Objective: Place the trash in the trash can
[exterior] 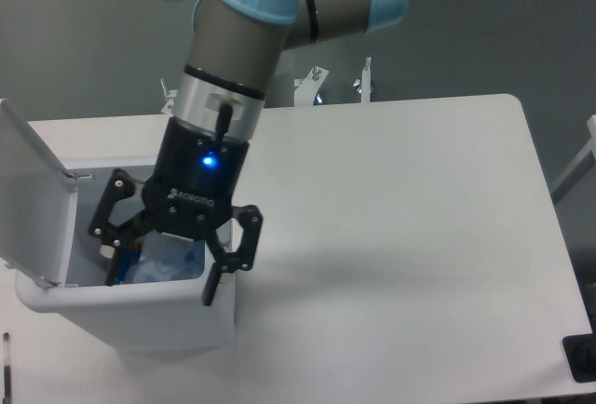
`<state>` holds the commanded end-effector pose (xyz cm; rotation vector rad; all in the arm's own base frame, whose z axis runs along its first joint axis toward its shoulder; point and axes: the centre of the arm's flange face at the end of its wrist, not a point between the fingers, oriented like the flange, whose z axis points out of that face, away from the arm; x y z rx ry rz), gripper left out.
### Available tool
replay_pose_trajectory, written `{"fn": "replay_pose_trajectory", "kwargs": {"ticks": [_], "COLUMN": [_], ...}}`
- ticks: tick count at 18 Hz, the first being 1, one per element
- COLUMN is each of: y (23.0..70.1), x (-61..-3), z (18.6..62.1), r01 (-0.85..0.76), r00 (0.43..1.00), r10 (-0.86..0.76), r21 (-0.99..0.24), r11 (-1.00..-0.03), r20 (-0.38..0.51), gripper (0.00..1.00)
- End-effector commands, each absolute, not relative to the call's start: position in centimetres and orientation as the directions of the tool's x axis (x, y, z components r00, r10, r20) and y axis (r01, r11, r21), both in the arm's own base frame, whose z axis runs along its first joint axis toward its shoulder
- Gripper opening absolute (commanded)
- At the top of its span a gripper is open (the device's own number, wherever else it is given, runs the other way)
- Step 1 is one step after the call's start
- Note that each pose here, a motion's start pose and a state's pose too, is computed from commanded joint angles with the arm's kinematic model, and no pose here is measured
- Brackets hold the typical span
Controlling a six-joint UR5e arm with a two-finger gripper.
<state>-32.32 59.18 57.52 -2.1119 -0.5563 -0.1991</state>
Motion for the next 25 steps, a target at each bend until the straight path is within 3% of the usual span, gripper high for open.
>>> {"fn": "replay_pose_trajectory", "kwargs": {"ticks": [5, 10, 18, 25], "y": [54.5, 49.2, 39.6, 33.6], "x": [-38.8, -45.4, -53.8, -55.8], "z": [58.8, 58.3, 57.6, 55.1], "r01": [0.449, 0.390, 0.256, 0.100], "r00": [0.874, 0.857, 0.856, 0.887], "r10": [0.396, 0.498, 0.509, 0.371], "r21": [-0.779, -0.797, -0.783, -0.670], "r11": [-0.436, -0.461, -0.566, -0.736], "r20": [0.282, 0.132, -0.088, -0.276], "gripper": [1.00, 1.00, 1.00, 1.00]}}
